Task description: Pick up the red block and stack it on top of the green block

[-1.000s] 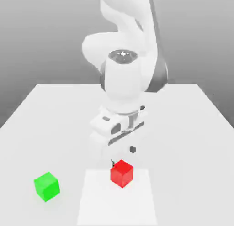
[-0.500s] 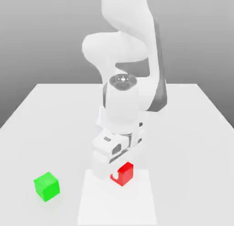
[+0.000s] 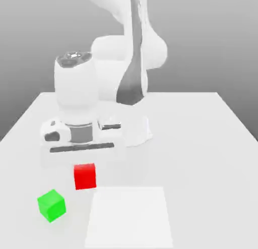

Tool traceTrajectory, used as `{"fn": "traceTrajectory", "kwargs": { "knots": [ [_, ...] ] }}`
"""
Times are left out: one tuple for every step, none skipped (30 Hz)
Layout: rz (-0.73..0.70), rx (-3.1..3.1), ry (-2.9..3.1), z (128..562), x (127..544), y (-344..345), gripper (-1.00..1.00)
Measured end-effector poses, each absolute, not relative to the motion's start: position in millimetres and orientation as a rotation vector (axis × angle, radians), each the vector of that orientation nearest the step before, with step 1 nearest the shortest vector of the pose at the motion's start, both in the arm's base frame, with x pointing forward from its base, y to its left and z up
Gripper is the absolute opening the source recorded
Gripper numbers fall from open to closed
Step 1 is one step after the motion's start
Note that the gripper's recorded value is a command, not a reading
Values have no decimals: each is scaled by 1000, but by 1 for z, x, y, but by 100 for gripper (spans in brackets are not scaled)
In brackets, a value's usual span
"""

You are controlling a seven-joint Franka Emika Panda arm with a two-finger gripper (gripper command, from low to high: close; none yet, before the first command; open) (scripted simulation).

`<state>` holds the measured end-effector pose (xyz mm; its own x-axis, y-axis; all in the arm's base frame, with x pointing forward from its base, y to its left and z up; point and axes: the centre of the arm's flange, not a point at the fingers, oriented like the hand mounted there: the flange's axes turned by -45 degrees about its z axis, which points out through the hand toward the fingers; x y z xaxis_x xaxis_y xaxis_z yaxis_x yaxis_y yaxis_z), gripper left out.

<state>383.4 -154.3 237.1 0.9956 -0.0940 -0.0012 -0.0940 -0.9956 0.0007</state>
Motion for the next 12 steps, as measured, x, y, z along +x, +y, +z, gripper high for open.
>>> {"fn": "traceTrajectory", "kwargs": {
  "knots": [
    [-2,3129,-277,240,383,-170,-100],
    [-1,3115,-405,243,382,-186,-100],
    [0,3100,-511,242,380,-201,-100],
    [0,3093,-555,235,380,-207,-100],
    [1,3094,-551,226,384,-203,-100],
    [1,3094,-554,216,385,-203,-100],
    [1,3093,-557,204,385,-203,-100],
    [0,3093,-558,193,385,-203,-100],
    [0,3092,-560,185,384,-202,100],
    [0,3092,-560,185,384,-202,100],
    [0,3092,-560,185,384,-202,100],
    [0,3092,-560,185,384,-202,100]
  ]
}}
